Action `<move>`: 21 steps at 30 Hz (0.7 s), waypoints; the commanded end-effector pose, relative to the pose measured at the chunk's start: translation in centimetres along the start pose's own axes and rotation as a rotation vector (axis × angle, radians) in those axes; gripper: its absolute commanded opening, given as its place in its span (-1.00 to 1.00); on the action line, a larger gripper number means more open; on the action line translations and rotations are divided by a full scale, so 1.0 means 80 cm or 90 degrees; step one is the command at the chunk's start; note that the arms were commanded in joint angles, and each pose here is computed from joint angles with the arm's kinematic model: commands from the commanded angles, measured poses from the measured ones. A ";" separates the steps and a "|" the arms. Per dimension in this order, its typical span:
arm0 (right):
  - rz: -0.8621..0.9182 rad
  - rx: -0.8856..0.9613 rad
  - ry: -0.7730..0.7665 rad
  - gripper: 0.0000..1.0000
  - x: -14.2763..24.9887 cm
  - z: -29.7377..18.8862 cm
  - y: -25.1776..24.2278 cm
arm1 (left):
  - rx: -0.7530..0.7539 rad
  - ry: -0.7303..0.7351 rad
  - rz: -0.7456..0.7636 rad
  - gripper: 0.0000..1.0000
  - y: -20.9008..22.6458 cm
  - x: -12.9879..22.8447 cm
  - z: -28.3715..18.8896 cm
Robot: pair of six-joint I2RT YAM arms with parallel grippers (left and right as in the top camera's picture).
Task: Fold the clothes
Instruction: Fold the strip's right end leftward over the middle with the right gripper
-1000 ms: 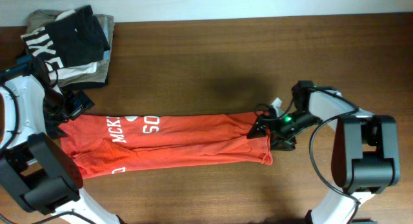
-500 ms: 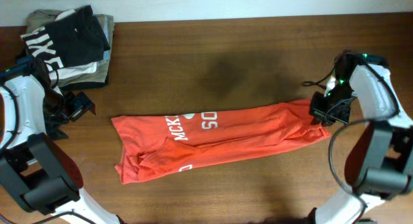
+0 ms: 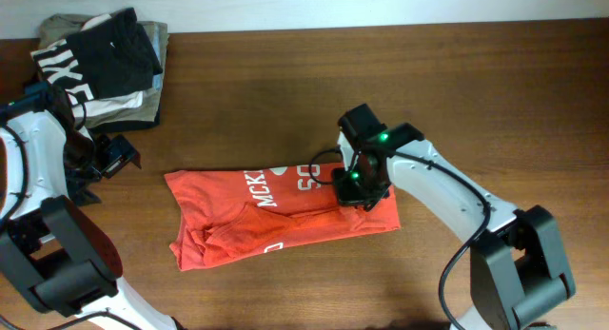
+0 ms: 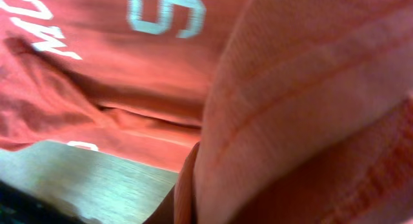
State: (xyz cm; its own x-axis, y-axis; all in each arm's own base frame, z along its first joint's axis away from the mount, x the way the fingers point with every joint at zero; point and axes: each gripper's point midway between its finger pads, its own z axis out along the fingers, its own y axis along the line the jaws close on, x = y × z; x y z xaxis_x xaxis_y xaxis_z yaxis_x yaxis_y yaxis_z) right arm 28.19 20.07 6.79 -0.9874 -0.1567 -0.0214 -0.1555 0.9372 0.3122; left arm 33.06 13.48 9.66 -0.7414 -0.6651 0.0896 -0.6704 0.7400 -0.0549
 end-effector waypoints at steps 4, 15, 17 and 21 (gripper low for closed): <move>-0.016 -0.020 0.000 0.99 0.011 0.011 0.041 | 0.011 -0.012 0.006 0.98 -0.004 0.000 -0.010; 0.041 -0.032 -0.009 -0.81 -0.033 -0.023 -0.003 | 0.010 -0.011 0.005 0.98 -0.004 0.001 -0.010; 0.036 -0.065 0.044 -0.92 -0.015 0.019 0.023 | 0.010 -0.011 0.006 0.98 -0.004 0.001 -0.010; 0.015 -0.071 0.169 -0.87 0.036 0.092 0.061 | 0.009 -0.007 0.005 0.98 -0.003 0.003 -0.010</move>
State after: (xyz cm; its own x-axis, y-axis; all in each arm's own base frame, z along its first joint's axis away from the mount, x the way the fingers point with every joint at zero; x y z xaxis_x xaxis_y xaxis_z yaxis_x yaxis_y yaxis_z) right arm 26.55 24.60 2.52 -0.9683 -0.1966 0.1543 -0.1264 0.9179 0.3761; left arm 32.90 13.41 9.67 -0.7408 -0.6648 0.0961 -0.6707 0.7398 -0.0528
